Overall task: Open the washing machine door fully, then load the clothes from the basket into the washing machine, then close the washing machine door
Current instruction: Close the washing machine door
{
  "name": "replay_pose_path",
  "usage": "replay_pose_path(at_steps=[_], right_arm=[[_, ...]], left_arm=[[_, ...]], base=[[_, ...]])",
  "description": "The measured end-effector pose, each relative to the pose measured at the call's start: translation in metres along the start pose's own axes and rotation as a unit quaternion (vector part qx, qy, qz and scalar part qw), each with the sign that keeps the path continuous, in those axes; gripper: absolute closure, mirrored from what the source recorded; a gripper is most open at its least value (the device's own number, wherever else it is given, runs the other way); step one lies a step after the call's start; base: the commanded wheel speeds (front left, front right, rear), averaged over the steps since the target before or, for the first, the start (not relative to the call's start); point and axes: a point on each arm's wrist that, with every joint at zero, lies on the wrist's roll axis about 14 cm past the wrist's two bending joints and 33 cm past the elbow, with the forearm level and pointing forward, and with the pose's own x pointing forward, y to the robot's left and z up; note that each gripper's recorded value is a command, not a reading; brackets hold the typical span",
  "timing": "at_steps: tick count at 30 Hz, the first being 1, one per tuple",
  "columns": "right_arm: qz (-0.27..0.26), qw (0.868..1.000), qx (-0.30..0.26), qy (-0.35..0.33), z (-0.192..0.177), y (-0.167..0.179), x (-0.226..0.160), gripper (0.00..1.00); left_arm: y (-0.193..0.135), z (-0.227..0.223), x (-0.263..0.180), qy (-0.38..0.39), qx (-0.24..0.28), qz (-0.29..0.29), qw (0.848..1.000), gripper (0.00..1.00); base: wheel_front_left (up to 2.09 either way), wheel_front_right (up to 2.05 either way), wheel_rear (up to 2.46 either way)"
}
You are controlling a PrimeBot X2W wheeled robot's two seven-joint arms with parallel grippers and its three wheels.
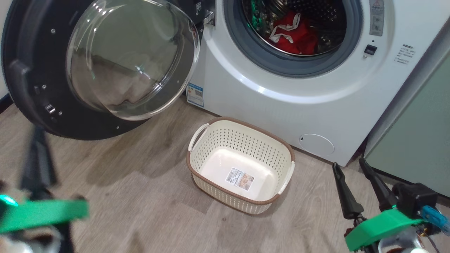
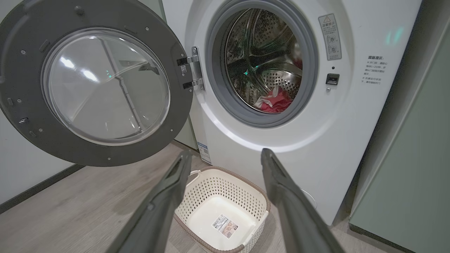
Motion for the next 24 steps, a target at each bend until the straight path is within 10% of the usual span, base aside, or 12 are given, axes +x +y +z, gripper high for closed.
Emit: replay_pose_path(at_steps=[11, 24], right_arm=[[-0.005, 1.0, 0.012, 0.003, -0.004, -0.007, 0.005, 0.0], [-0.036, 0.999, 0.006, 0.014, -0.008, -0.032, 0.01, 0.0]], left_arm=[[0.046, 0.148, 0.093, -0.179, -0.178, -0.021, 0.967, 1.0], [0.146, 0.07, 0.184, 0.002, -0.34, 0.137, 0.93, 1.0]], base=[[0.0, 0.0, 0.0], [0.0, 0.0, 0.0]])
